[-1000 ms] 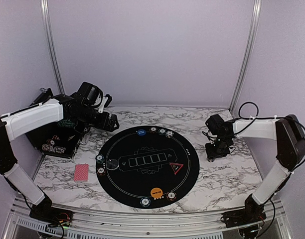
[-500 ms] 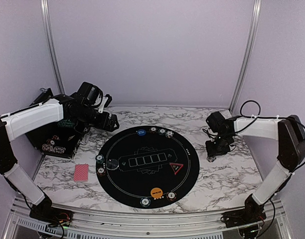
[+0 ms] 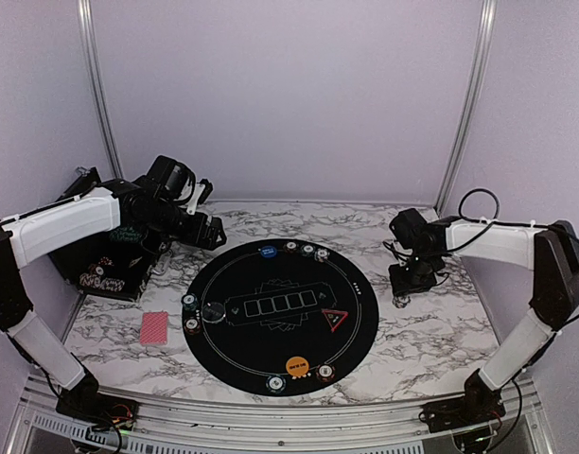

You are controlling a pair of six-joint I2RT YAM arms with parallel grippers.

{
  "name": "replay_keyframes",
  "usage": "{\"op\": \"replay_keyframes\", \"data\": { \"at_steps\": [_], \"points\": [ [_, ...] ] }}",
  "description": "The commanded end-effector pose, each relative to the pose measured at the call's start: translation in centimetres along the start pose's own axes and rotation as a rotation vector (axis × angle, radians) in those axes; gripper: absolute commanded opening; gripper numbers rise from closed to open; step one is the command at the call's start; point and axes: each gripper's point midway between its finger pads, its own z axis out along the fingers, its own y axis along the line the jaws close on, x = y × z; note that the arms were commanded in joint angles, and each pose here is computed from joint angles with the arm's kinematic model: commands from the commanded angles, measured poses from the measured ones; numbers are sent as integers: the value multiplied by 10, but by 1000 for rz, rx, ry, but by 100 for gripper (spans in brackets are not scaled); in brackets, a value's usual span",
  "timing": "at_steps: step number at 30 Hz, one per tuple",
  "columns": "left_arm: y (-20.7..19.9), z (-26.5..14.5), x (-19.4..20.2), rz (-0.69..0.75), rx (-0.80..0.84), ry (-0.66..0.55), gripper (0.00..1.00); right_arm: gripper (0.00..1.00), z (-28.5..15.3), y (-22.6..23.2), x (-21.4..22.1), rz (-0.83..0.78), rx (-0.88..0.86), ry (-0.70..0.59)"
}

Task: Distribute texas hold em gaming equipment
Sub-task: Pick up the pile of poker chips from the pile of poker chips, then place the poker chips pile in the big blind area.

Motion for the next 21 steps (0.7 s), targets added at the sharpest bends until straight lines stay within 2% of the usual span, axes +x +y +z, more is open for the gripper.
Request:
{"op": "replay_keyframes", "data": {
  "at_steps": [1, 13, 21],
  "points": [
    [1, 2, 0, -2, 8, -1, 99, 26, -26, 13, -14, -2, -11, -67],
    [0, 2, 0, -4, 12, 1, 99, 26, -45, 44, 4, -28, -49, -77],
    [0, 6, 3, -7, 16, 13, 99, 26, -45, 82, 33, -32, -100, -54]
  ]
}}
